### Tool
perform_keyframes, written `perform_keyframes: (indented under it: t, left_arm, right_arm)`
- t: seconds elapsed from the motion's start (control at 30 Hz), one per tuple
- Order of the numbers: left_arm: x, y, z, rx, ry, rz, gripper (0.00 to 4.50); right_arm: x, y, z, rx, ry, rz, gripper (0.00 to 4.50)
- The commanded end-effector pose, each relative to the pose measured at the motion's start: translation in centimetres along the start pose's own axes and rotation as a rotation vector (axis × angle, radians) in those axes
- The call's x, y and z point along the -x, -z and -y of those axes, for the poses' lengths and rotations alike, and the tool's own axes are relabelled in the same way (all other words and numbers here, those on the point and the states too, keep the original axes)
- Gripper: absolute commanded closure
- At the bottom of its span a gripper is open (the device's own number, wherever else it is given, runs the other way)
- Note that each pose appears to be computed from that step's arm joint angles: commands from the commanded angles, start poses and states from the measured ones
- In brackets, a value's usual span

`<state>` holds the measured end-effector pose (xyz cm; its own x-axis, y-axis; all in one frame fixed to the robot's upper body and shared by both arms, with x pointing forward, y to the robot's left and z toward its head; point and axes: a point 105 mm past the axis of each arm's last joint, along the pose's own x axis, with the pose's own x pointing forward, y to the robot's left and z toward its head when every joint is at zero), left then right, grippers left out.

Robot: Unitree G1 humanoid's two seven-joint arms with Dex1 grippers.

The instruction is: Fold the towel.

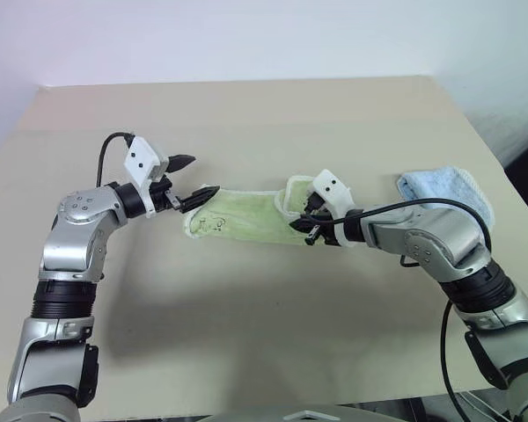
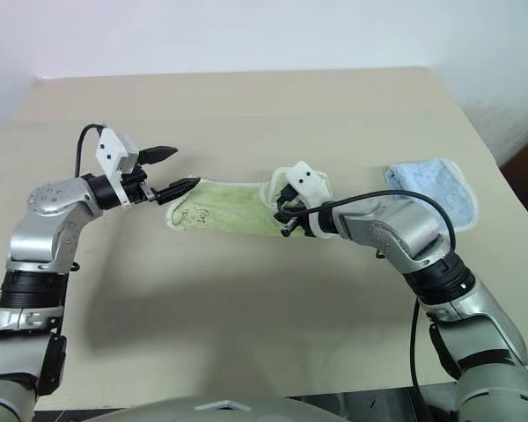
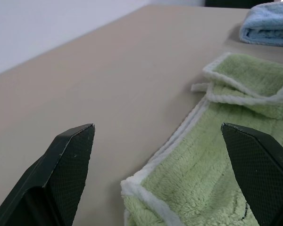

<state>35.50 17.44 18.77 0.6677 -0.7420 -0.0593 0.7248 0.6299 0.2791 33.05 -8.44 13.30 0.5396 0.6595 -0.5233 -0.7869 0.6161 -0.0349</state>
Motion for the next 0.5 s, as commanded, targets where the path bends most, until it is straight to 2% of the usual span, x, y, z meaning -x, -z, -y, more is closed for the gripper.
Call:
perform_keyframes:
  t: [0.03,0.07,0.2,0.37,0.5]
  left_arm:
    - [0.5,-1.4,-0.2,-0.043,-0.012,0.037,0.0]
    - [0.5,-1.4,-0.2,-0.042,-0.013,0.036,0.0]
    - [0.5,-1.3,-0.1,-0.037,-0.013,0.034,0.0]
    - [0.9,-1.3,-0.3,-0.032,-0.025,0.031,0.0]
    - [1.4,-1.2,-0.7,-0.017,-0.054,0.031,0.0]
  right_arm:
    - [0.4,-1.6,0.6,0.019,0.029,0.07,4.44]
    - [0.5,-1.7,0.7,0.017,0.027,0.076,4.44]
    - [1.1,-2.7,0.0,0.0,-0.021,0.137,3.54]
    - [2.8,-4.1,-1.1,-0.013,-0.097,0.217,1.81]
    - [4.7,-5.3,-1.0,-0.009,-0.09,0.292,0.48]
